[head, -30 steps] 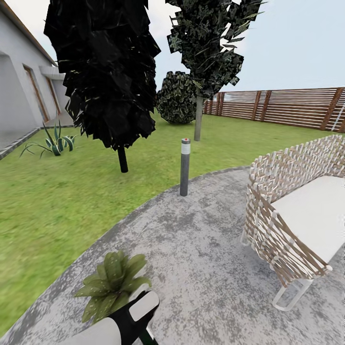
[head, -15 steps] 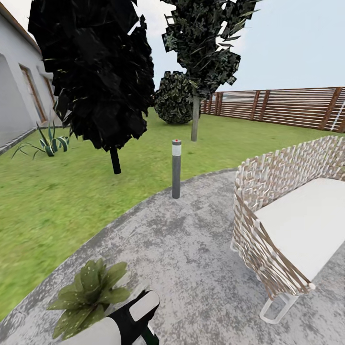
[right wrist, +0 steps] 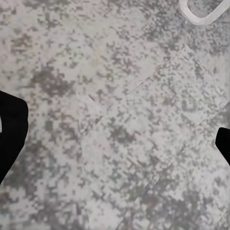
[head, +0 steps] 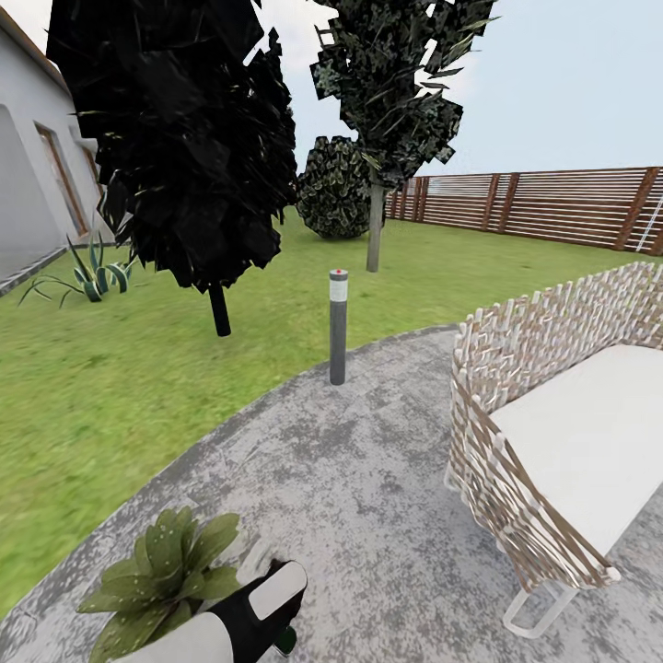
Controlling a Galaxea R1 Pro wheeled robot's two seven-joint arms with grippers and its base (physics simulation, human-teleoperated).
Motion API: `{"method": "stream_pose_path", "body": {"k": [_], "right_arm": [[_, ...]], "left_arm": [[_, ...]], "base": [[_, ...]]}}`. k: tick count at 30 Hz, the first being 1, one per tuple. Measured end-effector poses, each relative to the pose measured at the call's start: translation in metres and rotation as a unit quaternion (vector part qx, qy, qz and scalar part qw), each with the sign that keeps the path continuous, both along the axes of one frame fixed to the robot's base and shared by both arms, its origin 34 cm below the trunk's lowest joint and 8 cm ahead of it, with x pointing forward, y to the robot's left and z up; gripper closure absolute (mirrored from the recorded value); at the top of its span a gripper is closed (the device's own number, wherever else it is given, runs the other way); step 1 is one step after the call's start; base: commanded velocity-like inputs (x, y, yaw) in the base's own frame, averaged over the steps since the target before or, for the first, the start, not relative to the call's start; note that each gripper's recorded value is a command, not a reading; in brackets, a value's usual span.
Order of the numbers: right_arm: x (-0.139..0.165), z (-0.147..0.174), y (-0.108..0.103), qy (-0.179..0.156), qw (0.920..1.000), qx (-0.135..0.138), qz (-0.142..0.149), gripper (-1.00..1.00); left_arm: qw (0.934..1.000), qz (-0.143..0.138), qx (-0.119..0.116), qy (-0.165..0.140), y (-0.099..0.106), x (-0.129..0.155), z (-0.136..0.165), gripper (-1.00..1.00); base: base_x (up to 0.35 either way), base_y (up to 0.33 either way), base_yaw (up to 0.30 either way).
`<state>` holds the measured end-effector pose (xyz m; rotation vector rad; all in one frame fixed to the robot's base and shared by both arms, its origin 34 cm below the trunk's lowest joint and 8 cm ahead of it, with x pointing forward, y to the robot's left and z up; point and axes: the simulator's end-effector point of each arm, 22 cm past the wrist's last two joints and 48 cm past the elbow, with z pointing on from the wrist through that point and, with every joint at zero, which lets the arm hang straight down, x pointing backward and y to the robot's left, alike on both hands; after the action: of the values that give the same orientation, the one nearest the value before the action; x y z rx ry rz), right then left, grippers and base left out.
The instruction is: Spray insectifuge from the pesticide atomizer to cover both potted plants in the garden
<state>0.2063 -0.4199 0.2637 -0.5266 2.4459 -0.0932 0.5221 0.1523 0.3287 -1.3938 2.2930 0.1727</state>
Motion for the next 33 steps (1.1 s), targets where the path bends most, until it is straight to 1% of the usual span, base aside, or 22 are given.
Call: {"method": "stream_pose_path", "body": {"k": [1, 4, 9, 11, 14, 17, 19, 22, 33], "right_arm": [[0.0, 0.0, 0.0, 0.0, 1.0, 0.0, 0.0, -1.0], [0.0, 0.0, 0.0, -0.001, 1.0, -0.001, -0.001, -1.0], [0.0, 0.0, -0.001, -0.001, 1.0, 0.0, -0.001, -1.0], [0.0, 0.0, -0.001, -0.001, 1.0, 0.0, -0.001, -1.0], [0.001, 0.0, 0.0, -0.002, 1.0, 0.0, -0.001, -1.0], [0.001, 0.001, 0.0, -0.003, 1.0, 0.0, 0.0, -1.0], [0.001, 0.001, 0.0, -0.003, 1.0, 0.0, 0.0, -1.0], [0.001, 0.001, 0.0, -0.003, 1.0, 0.0, 0.0, -1.0], [0.001, 0.001, 0.0, -0.004, 1.0, 0.0, 0.0, -1.0]], "left_arm": [[0.9998, 0.015, 0.005, -0.014, 0.003, 0.003, 0.003, 1.0], [0.9987, 0.038, 0.013, -0.032, 0.009, 0.005, 0.007, 1.0], [0.9977, 0.046, 0.018, -0.047, 0.011, 0.009, 0.01, 1.0], [0.9973, 0.039, 0.016, -0.06, 0.01, 0.015, 0.012, 1.0], [0.9969, 0.026, 0.009, -0.073, 0.006, 0.022, 0.013, 1.0], [0.997, -0.006, -0.011, -0.076, -0.002, 0.028, 0.008, 1.0], [0.9972, -0.016, -0.02, -0.071, -0.004, 0.027, 0.004, 1.0], [0.998, -0.008, -0.023, -0.058, 0.003, 0.022, -0.003, 1.0], [0.9982, -0.004, -0.026, -0.054, 0.005, 0.02, -0.005, 1.0]], "base": [[0.0, 0.0, 0.0], [0.0, 0.0, 0.0], [0.0, 0.0, 0.0], [0.0, 0.0, 0.0], [0.0, 0.0, 0.0], [0.0, 0.0, 0.0], [0.0, 0.0, 0.0], [0.0, 0.0, 0.0], [0.0, 0.0, 0.0]]}}
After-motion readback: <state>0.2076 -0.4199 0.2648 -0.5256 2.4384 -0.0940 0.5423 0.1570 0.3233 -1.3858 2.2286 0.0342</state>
